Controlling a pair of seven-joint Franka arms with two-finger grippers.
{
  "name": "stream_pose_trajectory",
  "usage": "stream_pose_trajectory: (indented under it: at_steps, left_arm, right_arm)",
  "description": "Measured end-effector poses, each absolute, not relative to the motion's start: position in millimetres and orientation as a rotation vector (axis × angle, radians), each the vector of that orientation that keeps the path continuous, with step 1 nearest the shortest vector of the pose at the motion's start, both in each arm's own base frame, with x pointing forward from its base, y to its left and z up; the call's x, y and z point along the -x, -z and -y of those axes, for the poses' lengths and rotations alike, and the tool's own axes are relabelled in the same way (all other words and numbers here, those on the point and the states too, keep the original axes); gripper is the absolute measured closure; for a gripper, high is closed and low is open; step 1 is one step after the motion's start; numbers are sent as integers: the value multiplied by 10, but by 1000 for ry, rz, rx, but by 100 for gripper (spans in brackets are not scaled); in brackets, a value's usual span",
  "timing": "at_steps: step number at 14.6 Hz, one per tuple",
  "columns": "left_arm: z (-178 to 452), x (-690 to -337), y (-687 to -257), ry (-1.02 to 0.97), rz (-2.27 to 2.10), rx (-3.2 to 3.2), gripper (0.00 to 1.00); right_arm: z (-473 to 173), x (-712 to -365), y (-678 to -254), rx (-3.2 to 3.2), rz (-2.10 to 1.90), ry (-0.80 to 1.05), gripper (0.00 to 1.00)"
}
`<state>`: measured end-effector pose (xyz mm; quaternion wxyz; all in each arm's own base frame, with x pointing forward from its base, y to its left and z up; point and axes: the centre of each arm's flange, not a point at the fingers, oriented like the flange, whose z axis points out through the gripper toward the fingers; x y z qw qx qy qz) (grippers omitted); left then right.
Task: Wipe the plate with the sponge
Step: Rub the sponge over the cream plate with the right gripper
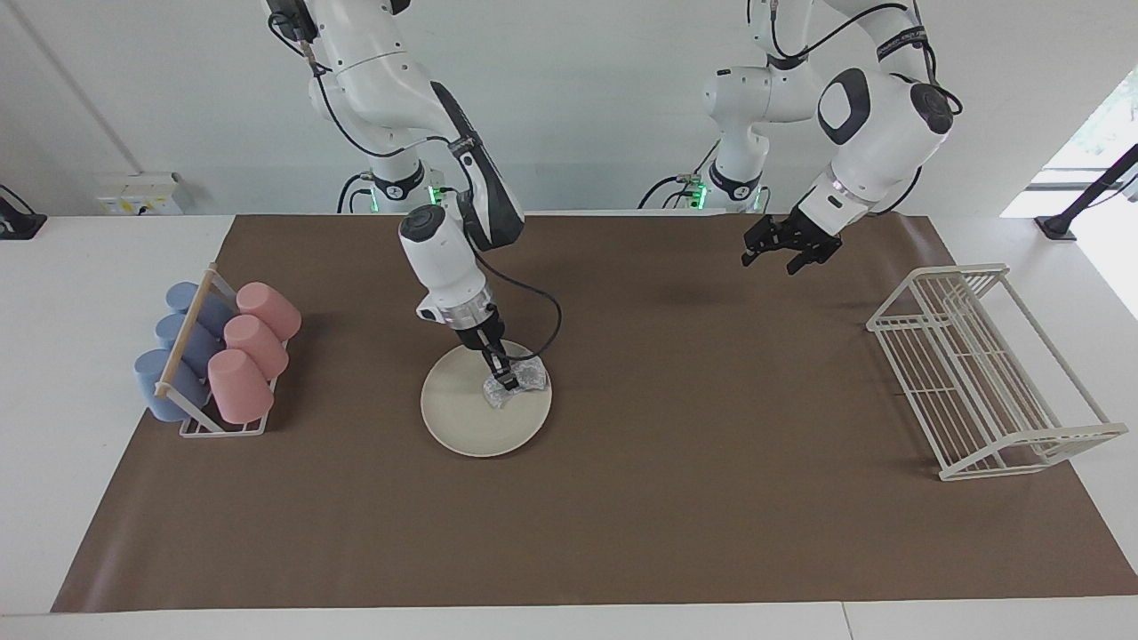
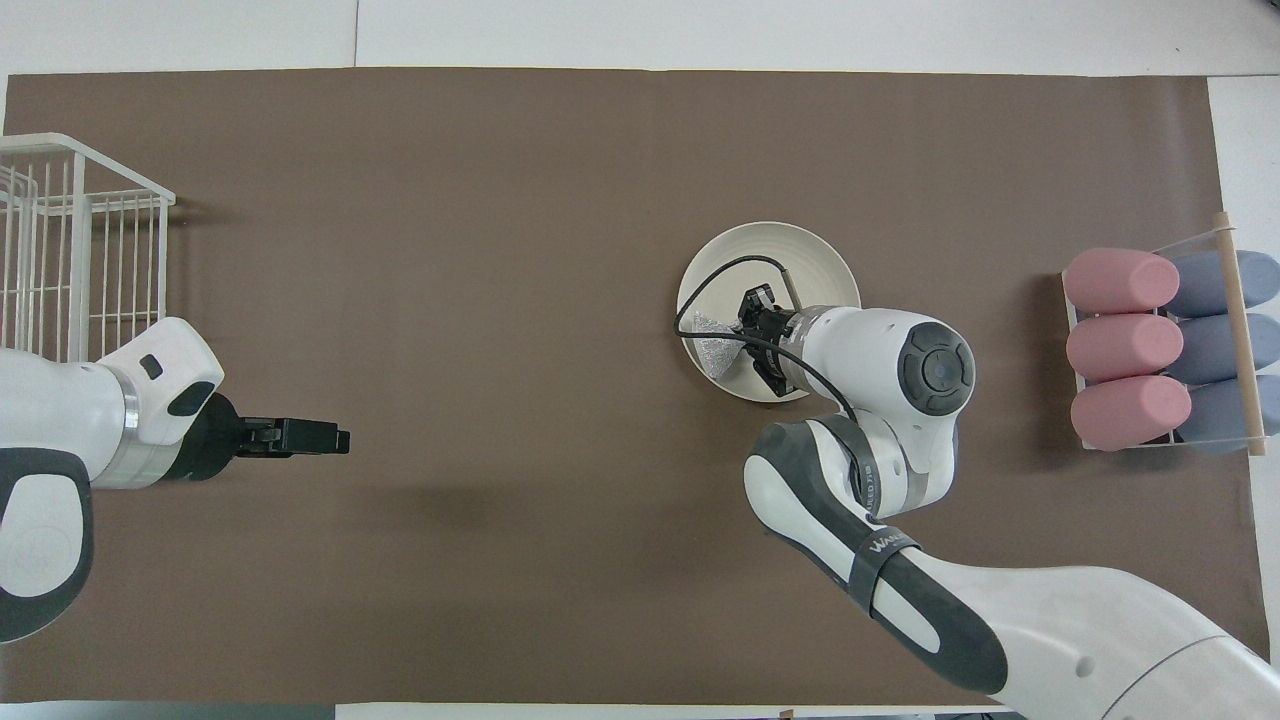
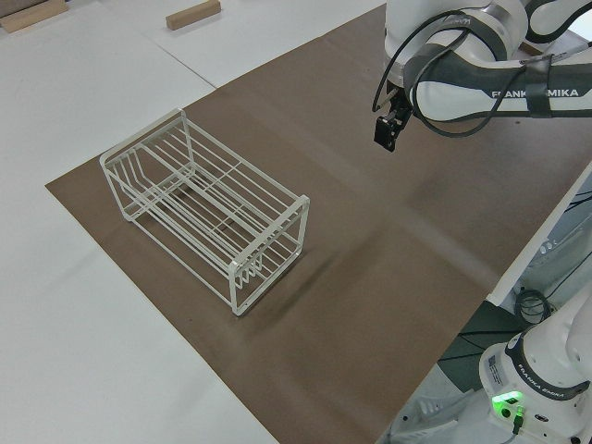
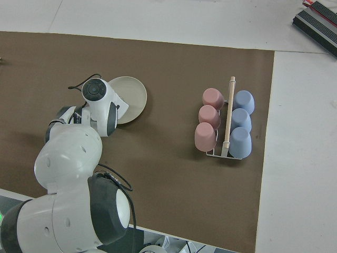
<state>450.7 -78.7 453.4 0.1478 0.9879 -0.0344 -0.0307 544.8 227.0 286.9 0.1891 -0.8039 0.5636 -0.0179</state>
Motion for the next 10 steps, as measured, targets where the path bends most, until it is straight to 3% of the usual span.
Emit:
stream_pose_trajectory:
  at_steps: [5,10]
  left_arm:
    - [789,-4513,-4547,85,90,-2842,0]
    - [789,-4519,-4559,81,89,-2842,0]
  right_arm:
    - [-1544,-5697,-2860,2360,-1453,149,88]
    - [-1593,-5683,-2859,2374,-1431,148,88]
